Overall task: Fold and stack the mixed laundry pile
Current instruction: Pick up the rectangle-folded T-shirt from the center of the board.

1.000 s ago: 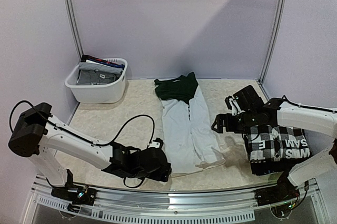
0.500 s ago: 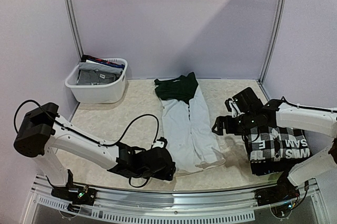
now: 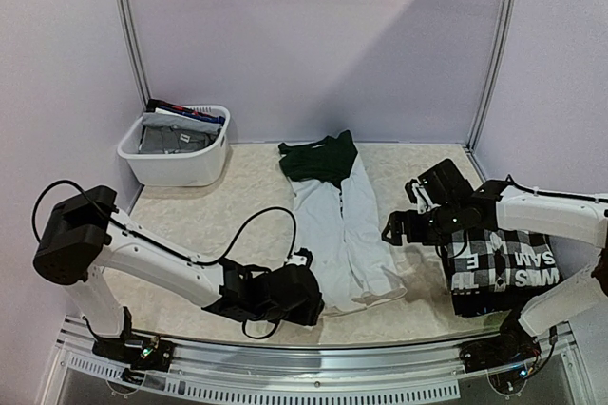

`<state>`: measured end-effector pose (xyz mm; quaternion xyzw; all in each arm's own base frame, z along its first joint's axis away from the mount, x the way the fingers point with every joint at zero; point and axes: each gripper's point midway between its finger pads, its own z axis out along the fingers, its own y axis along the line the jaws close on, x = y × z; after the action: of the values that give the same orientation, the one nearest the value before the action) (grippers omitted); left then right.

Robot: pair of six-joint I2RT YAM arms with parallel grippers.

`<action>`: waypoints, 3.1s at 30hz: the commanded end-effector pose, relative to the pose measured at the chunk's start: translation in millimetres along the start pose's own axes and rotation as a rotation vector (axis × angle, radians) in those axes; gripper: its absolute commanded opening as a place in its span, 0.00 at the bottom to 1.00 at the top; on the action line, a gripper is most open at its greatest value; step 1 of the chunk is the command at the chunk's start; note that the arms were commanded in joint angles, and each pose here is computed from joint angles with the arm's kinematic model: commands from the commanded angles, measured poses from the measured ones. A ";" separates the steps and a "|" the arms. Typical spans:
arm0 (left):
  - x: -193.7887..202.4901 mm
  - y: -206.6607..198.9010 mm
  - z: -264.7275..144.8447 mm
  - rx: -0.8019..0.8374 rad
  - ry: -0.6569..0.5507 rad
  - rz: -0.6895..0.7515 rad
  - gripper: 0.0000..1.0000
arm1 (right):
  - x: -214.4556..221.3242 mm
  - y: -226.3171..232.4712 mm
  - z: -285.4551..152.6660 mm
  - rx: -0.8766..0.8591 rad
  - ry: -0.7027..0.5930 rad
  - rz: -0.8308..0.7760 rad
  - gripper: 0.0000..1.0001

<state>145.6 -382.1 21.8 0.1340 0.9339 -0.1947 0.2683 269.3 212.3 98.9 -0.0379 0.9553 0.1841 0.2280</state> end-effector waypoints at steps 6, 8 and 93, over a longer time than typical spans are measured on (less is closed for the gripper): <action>15.4 -0.9 14.6 0.009 0.059 -0.017 0.37 | 6.5 -1.7 6.5 -0.005 0.017 0.006 0.99; 17.7 1.0 16.1 0.007 0.063 -0.021 0.24 | 8.4 -1.9 6.6 -0.004 0.022 0.005 0.99; 34.0 51.4 -2.9 0.016 -0.011 -0.052 0.00 | 139.1 28.9 42.0 -0.242 0.279 0.155 0.60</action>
<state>144.3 -350.0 12.9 0.0930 0.9205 -0.2461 0.2890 163.2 268.8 31.6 -0.0197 0.9350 0.3427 0.0887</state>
